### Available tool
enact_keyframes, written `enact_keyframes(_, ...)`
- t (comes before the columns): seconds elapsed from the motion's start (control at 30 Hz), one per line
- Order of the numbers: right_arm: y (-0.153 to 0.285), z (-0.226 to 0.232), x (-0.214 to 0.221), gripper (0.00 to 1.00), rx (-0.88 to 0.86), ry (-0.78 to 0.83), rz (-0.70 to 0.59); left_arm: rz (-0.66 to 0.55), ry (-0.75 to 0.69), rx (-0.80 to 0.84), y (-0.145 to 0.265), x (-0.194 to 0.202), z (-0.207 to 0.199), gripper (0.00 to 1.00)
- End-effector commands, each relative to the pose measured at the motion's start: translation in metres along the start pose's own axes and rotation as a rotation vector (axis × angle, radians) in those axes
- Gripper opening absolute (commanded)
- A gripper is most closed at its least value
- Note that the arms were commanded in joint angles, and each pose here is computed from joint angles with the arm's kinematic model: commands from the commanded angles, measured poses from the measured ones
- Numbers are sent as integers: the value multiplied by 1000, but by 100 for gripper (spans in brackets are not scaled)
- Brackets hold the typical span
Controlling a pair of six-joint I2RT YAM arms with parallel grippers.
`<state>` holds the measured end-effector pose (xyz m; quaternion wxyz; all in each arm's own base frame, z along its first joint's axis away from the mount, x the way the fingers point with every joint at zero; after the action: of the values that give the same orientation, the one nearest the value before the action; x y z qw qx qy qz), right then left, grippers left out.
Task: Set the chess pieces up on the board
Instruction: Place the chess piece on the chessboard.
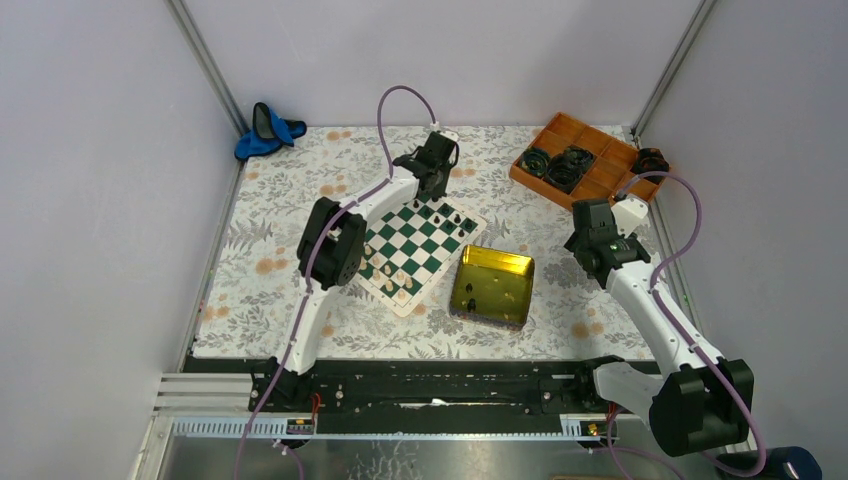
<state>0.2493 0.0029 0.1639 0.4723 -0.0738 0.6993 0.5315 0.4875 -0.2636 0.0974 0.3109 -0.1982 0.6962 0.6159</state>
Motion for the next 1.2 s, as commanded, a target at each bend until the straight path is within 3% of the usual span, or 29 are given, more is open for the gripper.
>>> enact_keyframes(0.0,3,5,-16,60,-17,-26,-42,-20,28,-1,-4,-6,5,0)
enact_keyframes(0.9,2,4,-13,60,-15,-22,-37,38,36,5,-16,16,6,0)
enact_keyframes(1.17,2,3,-12,60,-18,-23,-35,43,39,-7,-18,19,8,8)
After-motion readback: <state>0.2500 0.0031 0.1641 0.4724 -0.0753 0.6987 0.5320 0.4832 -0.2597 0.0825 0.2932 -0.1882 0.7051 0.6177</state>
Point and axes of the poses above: each gripper's point midway between its finger pads, its own y axis back along the fingers, its own z axis along the line the jaws close on, x = y × z, the point moved 5 cm from there along y, back along the fingers, and after that the axes turned 5 degrees about y, right-handed, at the moved point
